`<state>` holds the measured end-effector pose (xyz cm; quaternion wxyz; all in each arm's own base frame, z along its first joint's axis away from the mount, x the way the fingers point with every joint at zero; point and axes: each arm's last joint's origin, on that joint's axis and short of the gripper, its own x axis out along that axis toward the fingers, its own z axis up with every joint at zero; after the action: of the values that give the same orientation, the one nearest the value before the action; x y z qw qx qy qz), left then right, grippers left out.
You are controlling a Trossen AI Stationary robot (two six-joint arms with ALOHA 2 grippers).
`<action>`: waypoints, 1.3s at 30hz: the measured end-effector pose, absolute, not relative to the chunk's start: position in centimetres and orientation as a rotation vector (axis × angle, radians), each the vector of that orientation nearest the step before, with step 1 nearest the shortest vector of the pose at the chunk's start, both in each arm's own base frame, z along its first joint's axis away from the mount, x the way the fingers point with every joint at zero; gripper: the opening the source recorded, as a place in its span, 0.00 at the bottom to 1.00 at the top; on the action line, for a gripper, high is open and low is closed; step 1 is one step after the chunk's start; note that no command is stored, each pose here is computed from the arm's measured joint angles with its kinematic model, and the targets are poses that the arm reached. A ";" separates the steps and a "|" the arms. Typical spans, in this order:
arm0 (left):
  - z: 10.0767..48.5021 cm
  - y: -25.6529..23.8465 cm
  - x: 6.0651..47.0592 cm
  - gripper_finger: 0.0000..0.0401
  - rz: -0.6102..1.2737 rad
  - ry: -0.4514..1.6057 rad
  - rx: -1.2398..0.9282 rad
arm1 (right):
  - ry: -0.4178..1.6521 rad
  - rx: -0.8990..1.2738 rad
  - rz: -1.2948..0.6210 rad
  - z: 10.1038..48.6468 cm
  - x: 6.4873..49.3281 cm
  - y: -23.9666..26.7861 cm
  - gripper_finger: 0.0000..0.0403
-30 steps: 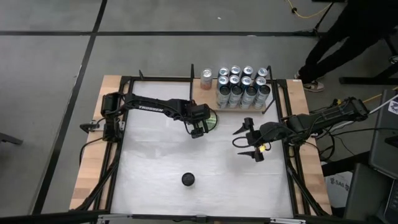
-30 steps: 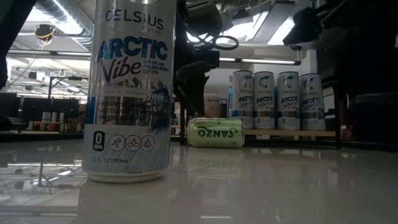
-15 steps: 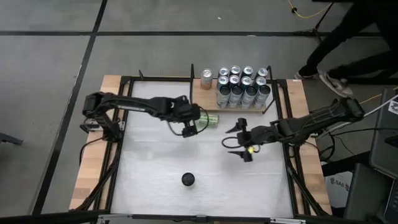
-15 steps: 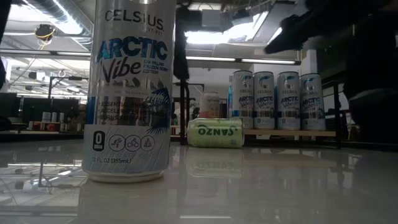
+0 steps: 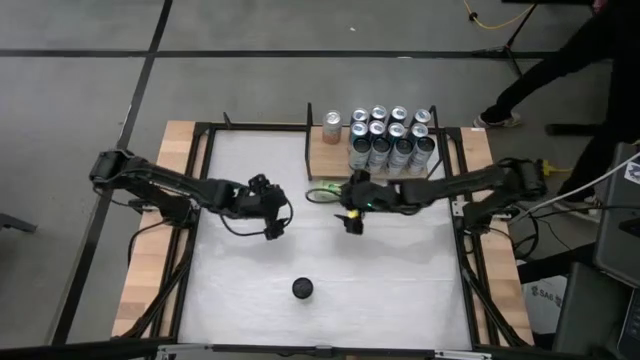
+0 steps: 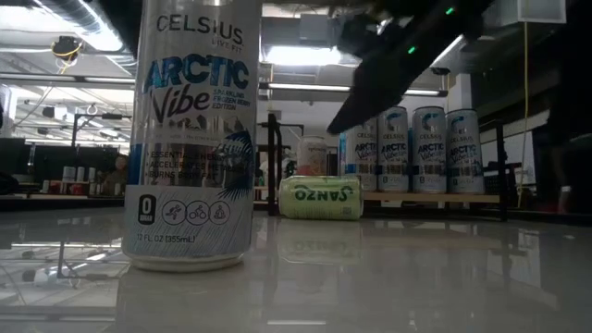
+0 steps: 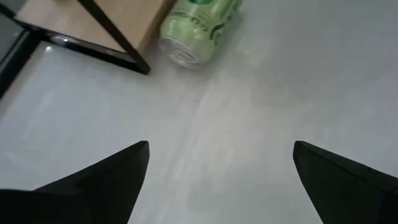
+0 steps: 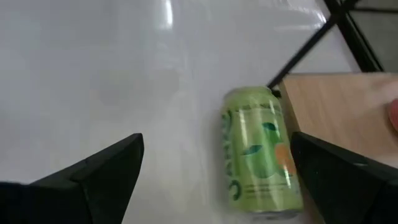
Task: Place canned beverage on shelf
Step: Put the green soda can on the shelf
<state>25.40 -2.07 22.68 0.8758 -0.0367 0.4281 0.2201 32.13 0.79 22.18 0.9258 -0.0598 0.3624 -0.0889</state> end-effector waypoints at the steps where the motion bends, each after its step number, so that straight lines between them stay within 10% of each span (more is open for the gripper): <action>1: 22.5 -2.2 25.1 0.97 0.451 0.882 -0.080 | 0.757 -0.120 -0.194 21.8 32.6 0.4 0.98; 39: 21.3 -3.7 25.3 0.97 0.371 0.725 -0.118 | 1.014 -0.022 -0.240 13.1 35.7 -3.8 0.98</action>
<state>25.32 -3.69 21.33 0.9166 -0.0575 0.3523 0.1802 35.74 -3.77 13.14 0.8673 -0.0106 0.4842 -0.1149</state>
